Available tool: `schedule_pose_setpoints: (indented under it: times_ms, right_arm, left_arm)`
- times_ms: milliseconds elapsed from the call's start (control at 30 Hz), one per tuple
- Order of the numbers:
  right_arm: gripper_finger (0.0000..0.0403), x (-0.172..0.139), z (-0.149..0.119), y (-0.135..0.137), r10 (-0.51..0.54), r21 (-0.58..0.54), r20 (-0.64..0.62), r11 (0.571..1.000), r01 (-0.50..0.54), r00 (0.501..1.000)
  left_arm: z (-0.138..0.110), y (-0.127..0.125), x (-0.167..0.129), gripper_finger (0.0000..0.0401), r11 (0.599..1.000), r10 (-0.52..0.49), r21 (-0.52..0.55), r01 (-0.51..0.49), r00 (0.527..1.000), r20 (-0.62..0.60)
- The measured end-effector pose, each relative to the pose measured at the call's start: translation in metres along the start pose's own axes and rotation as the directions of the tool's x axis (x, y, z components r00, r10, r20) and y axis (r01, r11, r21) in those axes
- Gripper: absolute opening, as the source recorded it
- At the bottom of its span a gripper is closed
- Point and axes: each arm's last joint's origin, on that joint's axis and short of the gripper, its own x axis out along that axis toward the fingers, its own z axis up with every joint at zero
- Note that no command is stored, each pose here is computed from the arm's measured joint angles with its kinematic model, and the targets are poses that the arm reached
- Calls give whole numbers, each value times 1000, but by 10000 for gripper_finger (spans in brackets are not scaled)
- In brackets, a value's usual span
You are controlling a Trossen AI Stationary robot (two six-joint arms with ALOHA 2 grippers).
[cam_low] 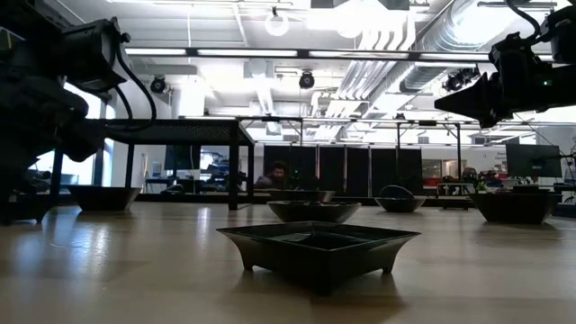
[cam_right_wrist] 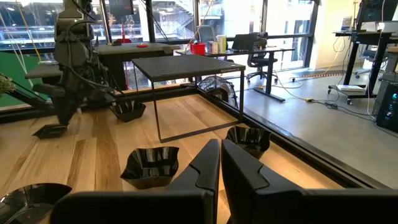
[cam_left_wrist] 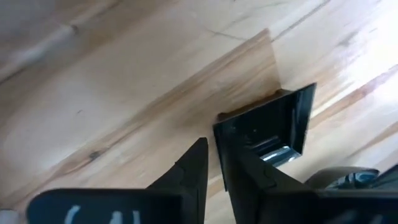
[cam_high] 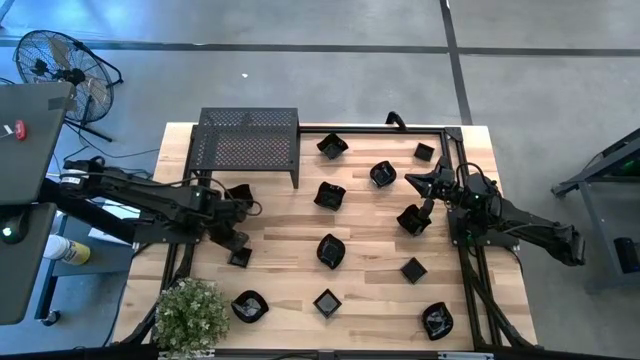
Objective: Pick & Place Mini shaped plates
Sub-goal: Put the square plate on the shelf
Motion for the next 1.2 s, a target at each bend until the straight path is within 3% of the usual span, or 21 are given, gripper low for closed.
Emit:
schedule_pose_setpoints:
  times_ms: [267,633,933,1200]
  right_arm:
    - [12,0,0,0,0,0,0,1000,0,1000]
    - [12,0,0,0,0,0,0,1000,0,1000]
    - [12,0,0,0,0,0,0,1000,0,1000]
    - [12,0,0,0,0,0,0,1000,0,1000]
  left_arm:
    - [1,-1,1,5,1000,-7,1,7,1000,-1]
    - [-1,-6,-7,1,998,-56,-26,55,998,-8]
    - [-5,-58,-71,0,954,-299,64,293,943,146]
    - [-3,-85,-139,0,926,-370,70,371,854,365]
